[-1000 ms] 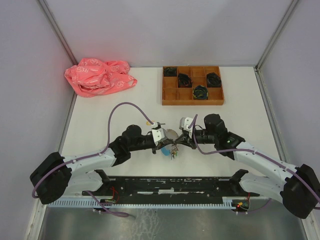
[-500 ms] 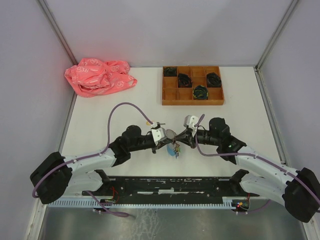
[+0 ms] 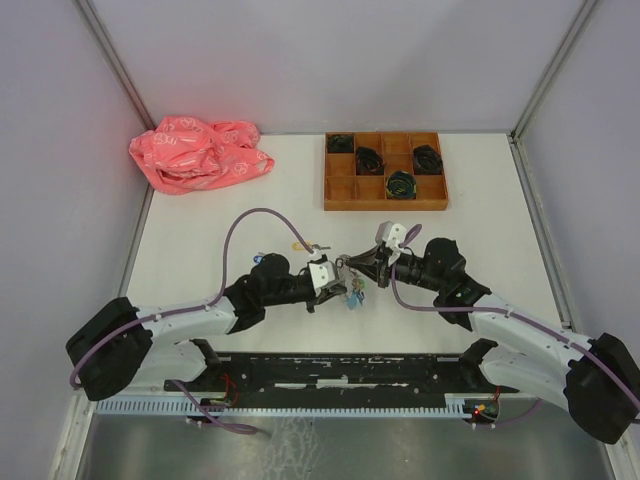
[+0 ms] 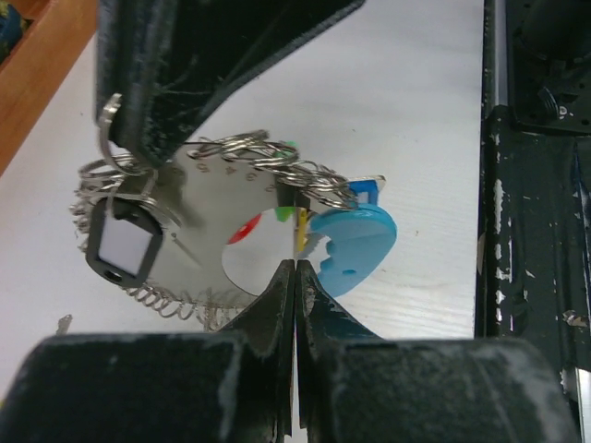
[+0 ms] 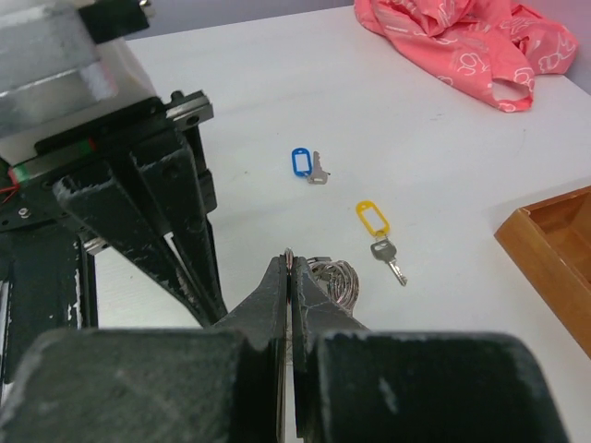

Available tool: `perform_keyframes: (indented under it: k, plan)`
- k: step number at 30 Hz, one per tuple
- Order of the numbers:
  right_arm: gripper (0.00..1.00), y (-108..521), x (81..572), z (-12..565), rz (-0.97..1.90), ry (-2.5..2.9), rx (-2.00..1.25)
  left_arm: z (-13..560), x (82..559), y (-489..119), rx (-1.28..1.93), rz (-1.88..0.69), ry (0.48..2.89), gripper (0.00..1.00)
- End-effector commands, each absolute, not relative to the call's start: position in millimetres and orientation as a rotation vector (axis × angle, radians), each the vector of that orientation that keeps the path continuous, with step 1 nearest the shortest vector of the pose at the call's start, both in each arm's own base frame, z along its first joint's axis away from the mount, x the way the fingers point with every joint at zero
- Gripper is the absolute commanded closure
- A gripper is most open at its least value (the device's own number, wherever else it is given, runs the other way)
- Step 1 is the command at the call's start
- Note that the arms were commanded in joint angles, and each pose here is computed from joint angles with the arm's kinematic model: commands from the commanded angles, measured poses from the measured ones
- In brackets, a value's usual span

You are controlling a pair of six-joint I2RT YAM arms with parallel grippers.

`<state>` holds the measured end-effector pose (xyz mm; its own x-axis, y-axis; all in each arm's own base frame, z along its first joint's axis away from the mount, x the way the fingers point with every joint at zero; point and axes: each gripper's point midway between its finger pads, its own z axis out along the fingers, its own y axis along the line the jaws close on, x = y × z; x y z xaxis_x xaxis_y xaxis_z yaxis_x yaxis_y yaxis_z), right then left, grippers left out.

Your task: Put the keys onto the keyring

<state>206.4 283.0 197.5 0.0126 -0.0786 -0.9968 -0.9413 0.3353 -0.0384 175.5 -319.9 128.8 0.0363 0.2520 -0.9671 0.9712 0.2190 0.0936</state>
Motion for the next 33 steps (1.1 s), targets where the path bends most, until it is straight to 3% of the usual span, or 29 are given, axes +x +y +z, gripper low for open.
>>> perform_keyframes:
  k: [1,7,11,19,25,33]
  plan:
    - [0.99,283,218,231,0.864,1.288,-0.935,141,175,-329,1.253,-0.840,1.371,0.97]
    - [0.99,282,207,220,0.879,1.303,-1.016,155,189,-313,1.171,-0.721,1.341,0.95]
    - [1.00,283,201,217,0.878,1.310,-1.076,167,198,-303,1.145,-0.637,1.307,0.72]
    - [0.99,284,191,212,0.898,1.311,-1.174,189,201,-308,1.178,-0.597,1.176,0.53]
    - [0.99,283,189,215,0.894,1.304,-1.193,189,195,-318,1.239,-0.630,1.123,0.51]
    - [0.99,284,187,215,0.905,1.304,-1.202,196,190,-327,1.258,-0.678,1.084,0.56]
